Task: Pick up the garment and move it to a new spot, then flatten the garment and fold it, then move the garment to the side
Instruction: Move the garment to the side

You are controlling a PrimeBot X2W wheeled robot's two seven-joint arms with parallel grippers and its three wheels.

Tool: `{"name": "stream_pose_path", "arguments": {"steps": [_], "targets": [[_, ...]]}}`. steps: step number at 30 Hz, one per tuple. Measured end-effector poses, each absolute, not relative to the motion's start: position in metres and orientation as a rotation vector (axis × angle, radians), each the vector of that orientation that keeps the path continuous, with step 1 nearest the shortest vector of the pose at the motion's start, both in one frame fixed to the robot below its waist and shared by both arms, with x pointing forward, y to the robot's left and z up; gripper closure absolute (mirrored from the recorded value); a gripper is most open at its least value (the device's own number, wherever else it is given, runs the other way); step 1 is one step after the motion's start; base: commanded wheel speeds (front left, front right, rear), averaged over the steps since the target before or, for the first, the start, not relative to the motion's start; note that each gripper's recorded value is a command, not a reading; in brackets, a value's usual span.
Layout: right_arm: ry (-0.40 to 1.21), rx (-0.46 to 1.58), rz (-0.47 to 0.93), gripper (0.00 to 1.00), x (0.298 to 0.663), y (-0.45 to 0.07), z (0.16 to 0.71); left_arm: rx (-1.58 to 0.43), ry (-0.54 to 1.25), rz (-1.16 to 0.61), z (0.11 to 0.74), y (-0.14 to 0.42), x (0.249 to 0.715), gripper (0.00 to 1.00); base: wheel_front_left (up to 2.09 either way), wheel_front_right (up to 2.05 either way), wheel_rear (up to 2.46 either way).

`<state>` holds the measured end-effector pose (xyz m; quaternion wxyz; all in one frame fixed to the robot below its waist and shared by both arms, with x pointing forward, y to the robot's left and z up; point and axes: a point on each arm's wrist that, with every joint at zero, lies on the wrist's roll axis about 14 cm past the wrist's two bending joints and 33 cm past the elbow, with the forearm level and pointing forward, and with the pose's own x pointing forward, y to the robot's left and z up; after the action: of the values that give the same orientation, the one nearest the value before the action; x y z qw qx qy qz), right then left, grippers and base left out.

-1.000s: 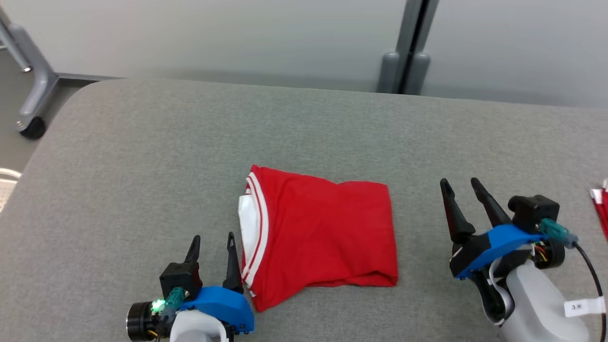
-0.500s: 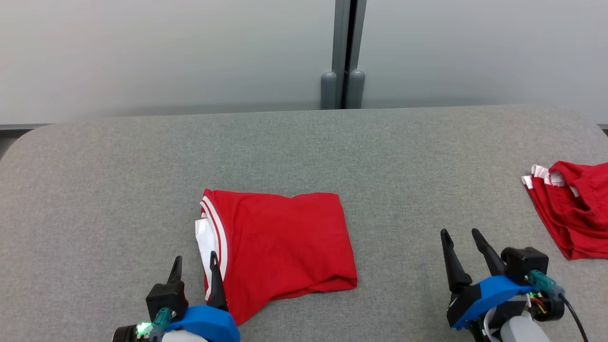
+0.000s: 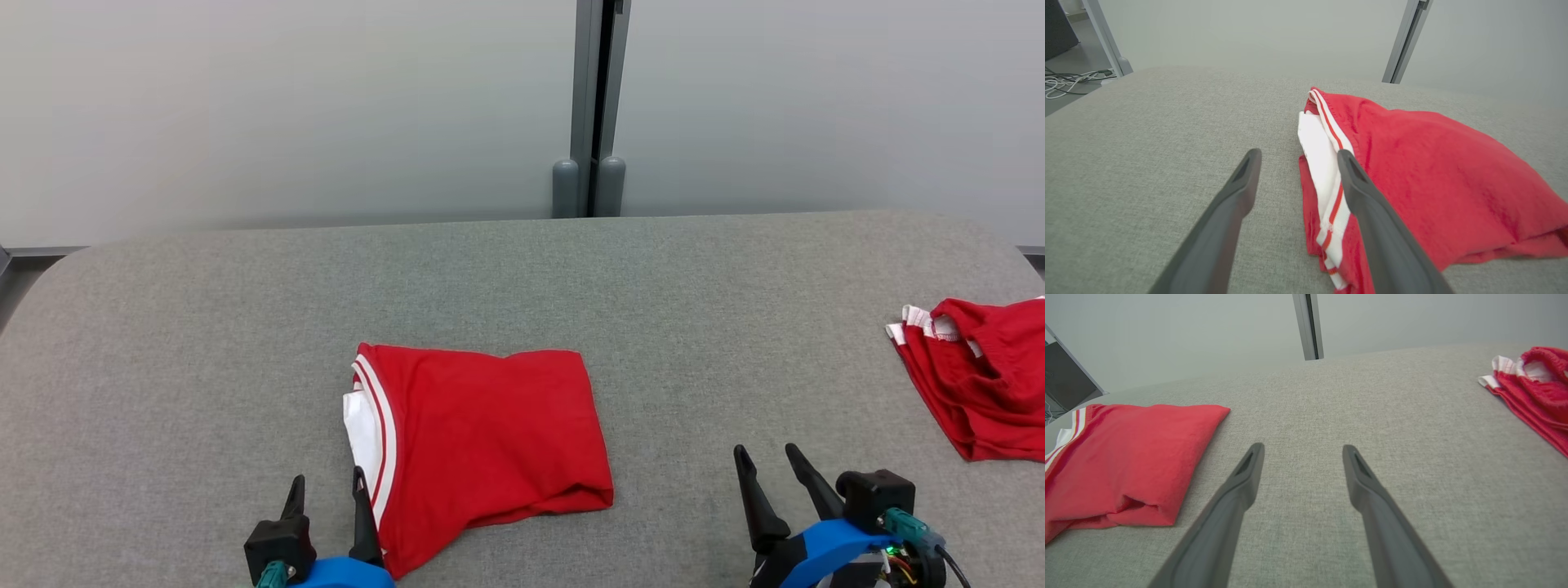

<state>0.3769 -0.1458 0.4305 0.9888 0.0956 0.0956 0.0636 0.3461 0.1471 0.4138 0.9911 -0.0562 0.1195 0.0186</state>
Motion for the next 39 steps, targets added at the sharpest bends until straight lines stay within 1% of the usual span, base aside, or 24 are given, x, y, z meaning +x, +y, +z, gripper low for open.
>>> {"name": "stream_pose_path", "arguments": {"steps": [7,12,13,15,19,23,29,30,31,38,39], "targets": [[0.195,0.204,0.143,0.00,0.379,-0.140,0.430,-0.115,0.239,0.036,0.414,0.148,0.346,0.00,0.00,0.00,0.00],[0.231,0.191,0.184,0.00,0.385,-0.126,0.420,-0.114,0.240,0.017,0.414,0.143,0.352,0.00,0.00,0.00,0.00],[0.223,0.189,0.226,0.00,0.398,-0.112,0.425,-0.112,0.231,0.008,0.417,0.141,0.357,0.00,0.00,0.00,0.00],[0.216,0.196,0.269,0.00,0.412,-0.096,0.429,-0.116,0.229,0.015,0.418,0.142,0.358,0.00,0.00,0.00,0.00],[0.241,0.195,0.368,0.00,0.427,-0.059,0.424,-0.119,0.239,0.046,0.415,0.150,0.356,0.00,0.00,0.00,0.00],[0.295,0.203,0.432,0.00,0.435,-0.031,0.410,-0.125,0.265,0.109,0.408,0.167,0.347,0.00,0.00,0.00,0.00],[0.412,0.199,0.466,0.00,0.432,-0.014,0.375,-0.123,0.291,0.175,0.400,0.184,0.339,0.00,0.00,0.00,0.00],[0.413,0.198,0.475,0.45,0.433,-0.011,0.375,-0.123,0.292,0.181,0.400,0.186,0.339,0.00,0.00,0.00,0.00],[0.415,0.199,0.477,1.00,0.435,-0.009,0.374,-0.123,0.293,0.184,0.399,0.187,0.339,0.00,0.00,0.00,0.00],[0.380,0.207,0.457,1.00,0.441,-0.016,0.384,-0.120,0.289,0.157,0.400,0.179,0.345,0.00,0.00,0.00,0.00],[0.359,0.218,0.426,1.00,0.444,-0.027,0.390,-0.122,0.292,0.130,0.399,0.171,0.349,0.00,0.00,0.00,0.00]]}}
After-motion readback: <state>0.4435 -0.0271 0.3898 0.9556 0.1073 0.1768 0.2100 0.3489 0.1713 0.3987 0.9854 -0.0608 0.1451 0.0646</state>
